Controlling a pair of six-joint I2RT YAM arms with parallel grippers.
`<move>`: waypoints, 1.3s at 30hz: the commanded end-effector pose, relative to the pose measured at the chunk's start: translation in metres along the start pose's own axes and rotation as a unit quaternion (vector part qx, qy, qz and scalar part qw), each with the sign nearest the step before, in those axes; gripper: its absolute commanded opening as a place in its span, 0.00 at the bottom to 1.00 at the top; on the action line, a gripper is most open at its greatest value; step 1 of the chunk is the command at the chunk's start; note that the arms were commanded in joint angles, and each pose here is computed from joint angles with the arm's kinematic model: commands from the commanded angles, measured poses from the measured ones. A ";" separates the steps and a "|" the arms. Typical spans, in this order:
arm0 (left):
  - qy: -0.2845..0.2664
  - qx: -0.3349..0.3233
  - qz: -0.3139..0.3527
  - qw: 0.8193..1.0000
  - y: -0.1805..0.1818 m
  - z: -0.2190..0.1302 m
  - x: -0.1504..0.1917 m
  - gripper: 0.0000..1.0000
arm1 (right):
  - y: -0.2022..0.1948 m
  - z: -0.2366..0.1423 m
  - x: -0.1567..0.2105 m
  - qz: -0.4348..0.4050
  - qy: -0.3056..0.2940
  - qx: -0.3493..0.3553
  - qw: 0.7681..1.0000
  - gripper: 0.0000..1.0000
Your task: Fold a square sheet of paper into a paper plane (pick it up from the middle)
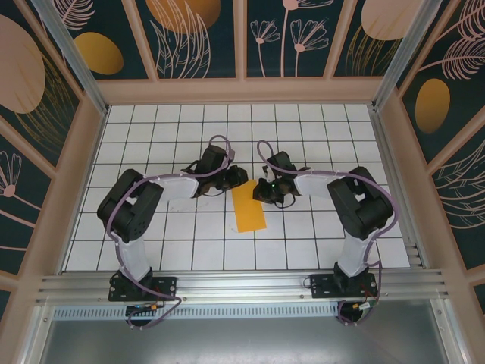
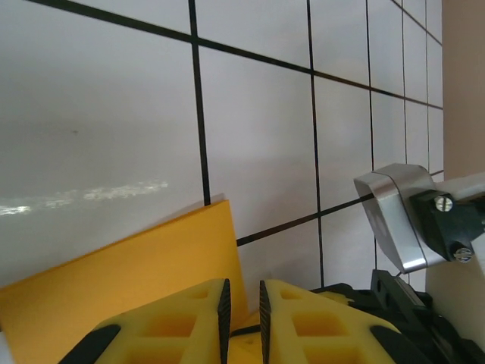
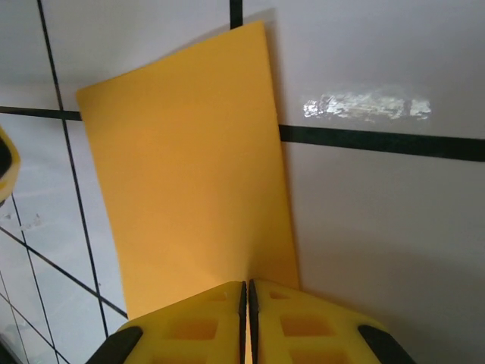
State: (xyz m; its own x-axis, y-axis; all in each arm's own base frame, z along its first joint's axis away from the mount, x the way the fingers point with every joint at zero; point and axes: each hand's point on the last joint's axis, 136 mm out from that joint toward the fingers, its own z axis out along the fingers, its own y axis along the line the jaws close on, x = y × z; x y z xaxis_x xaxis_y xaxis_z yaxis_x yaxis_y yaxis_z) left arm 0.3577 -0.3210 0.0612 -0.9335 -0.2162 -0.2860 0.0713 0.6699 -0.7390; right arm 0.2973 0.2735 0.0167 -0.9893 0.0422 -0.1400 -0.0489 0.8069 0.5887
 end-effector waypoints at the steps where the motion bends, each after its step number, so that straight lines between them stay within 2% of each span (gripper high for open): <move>1: 0.003 0.031 0.006 1.000 -0.018 0.010 -0.006 0.21 | -0.007 0.008 -0.001 -0.001 0.004 0.001 1.000 0.14; 5: 0.010 0.031 0.005 0.999 -0.017 0.021 -0.008 0.19 | -0.005 0.009 -0.001 -0.005 0.008 -0.006 1.000 0.14; 11: 0.024 0.036 0.007 0.999 -0.018 0.035 -0.006 0.17 | 0.014 -0.012 -0.005 -0.025 -0.012 -0.029 0.999 0.14; 17: 0.040 0.026 0.002 0.999 -0.007 0.049 0.001 0.15 | 0.000 0.001 0.005 -0.009 0.010 -0.017 1.000 0.14; 23: 0.039 -0.010 -0.004 0.999 0.015 0.054 0.006 0.13 | -0.010 0.006 0.010 -0.003 0.020 -0.002 1.000 0.14; 32: 0.035 -0.070 -0.011 0.997 0.043 0.056 0.010 0.11 | -0.014 -0.004 0.042 0.008 0.059 -0.013 0.998 0.14; 39: 0.036 -0.087 -0.013 0.996 0.054 0.056 0.014 0.10 | -0.025 -0.020 0.093 0.025 0.098 -0.010 0.995 0.15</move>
State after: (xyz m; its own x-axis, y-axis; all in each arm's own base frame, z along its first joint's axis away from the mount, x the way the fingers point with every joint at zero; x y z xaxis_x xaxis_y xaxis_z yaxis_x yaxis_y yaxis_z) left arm 0.3723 -0.3480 0.0178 -0.9543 -0.1815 -0.2372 0.0459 0.6955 -0.7170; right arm 0.2486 0.2584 0.0153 -0.9962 -0.0046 -0.0873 -0.0591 0.7713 0.6337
